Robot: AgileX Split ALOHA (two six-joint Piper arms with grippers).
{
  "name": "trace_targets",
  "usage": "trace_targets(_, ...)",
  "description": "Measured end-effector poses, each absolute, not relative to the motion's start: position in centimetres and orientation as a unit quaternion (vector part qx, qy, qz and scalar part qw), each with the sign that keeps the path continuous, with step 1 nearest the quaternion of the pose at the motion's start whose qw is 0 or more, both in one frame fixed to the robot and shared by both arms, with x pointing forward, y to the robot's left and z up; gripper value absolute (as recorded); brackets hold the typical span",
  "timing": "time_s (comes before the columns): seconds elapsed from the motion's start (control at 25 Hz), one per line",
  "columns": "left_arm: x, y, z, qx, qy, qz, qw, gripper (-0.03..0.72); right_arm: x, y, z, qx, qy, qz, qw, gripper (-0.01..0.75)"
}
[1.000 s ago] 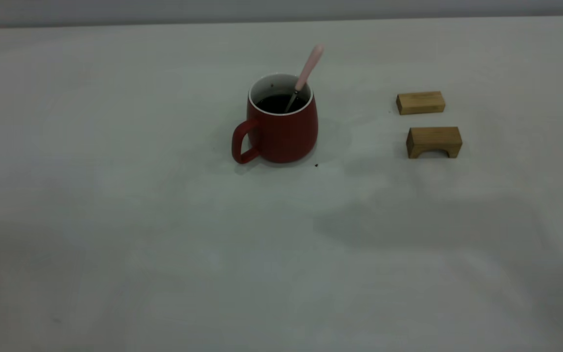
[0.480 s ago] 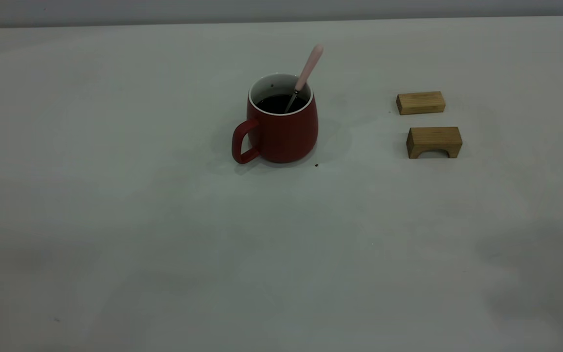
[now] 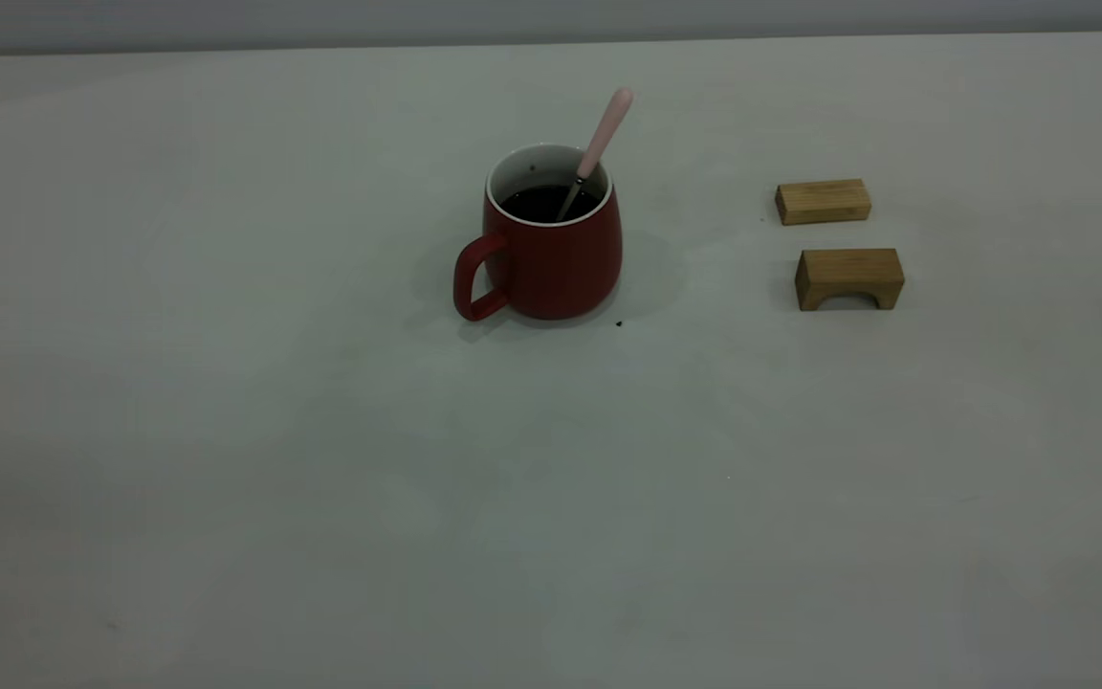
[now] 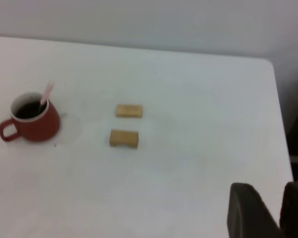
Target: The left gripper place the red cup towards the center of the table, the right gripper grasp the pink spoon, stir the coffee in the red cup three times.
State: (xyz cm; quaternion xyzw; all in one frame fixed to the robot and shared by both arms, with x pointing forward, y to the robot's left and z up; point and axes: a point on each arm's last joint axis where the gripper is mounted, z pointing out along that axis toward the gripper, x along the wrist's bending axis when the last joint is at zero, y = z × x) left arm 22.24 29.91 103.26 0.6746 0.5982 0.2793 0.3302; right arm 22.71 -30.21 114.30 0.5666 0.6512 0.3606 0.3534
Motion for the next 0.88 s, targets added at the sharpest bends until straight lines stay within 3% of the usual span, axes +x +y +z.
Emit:
trace_targets(0.36,22.2,29.9,103.3,0.674,0.599,0.279,0.33,0.446,23.5,-29.8,104.4,0.577,0.662,0.353,0.323,0.215)
trace_targets(0.88,22.2,29.9,103.3,0.674,0.599,0.279,0.33,0.446,23.6,-29.8,103.8,0.581,0.667,0.344,0.317,0.231)
